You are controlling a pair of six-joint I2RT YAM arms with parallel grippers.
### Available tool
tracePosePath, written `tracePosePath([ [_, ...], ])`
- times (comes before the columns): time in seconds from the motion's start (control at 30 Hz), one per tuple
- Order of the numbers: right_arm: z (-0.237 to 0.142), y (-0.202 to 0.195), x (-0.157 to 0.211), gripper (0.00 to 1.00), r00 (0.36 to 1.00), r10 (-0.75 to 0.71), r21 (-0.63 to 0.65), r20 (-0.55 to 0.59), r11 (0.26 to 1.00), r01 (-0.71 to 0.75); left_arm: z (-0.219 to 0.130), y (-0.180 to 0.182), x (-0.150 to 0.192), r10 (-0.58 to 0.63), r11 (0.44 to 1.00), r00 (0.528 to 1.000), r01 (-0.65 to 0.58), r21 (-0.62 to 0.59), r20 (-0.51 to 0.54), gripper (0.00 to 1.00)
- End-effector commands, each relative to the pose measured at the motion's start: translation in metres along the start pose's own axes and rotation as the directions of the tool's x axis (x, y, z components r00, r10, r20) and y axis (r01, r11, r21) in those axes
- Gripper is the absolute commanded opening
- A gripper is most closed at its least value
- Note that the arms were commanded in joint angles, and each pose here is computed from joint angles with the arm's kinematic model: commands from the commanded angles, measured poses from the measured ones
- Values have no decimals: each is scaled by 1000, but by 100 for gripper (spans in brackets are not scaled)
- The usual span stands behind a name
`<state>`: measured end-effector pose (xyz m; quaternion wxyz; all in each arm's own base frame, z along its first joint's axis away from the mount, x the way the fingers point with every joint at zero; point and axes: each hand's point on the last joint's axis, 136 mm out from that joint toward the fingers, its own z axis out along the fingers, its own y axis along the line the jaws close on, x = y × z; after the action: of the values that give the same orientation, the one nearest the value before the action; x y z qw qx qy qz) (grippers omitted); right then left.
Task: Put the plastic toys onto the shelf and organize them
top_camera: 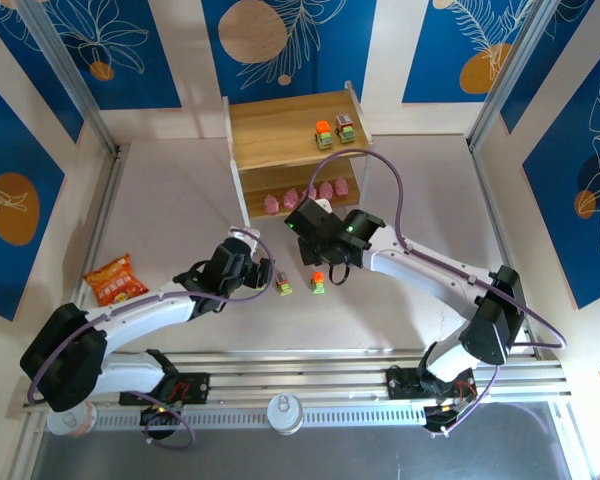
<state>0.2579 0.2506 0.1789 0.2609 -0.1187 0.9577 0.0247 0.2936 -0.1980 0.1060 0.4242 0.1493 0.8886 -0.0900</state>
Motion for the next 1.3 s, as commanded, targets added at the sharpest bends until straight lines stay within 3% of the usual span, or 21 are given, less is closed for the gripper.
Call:
tracePosePath([
  [0.0, -2, 7, 2, 46, 997, 76, -57, 12, 996, -75, 1, 10, -7, -32, 998, 999, 32, -47, 1, 78],
  [1.27, 113, 7, 85, 50, 961, 159, 22, -227, 987, -158, 9, 18, 0, -91, 995, 995, 89, -50, -36, 79],
])
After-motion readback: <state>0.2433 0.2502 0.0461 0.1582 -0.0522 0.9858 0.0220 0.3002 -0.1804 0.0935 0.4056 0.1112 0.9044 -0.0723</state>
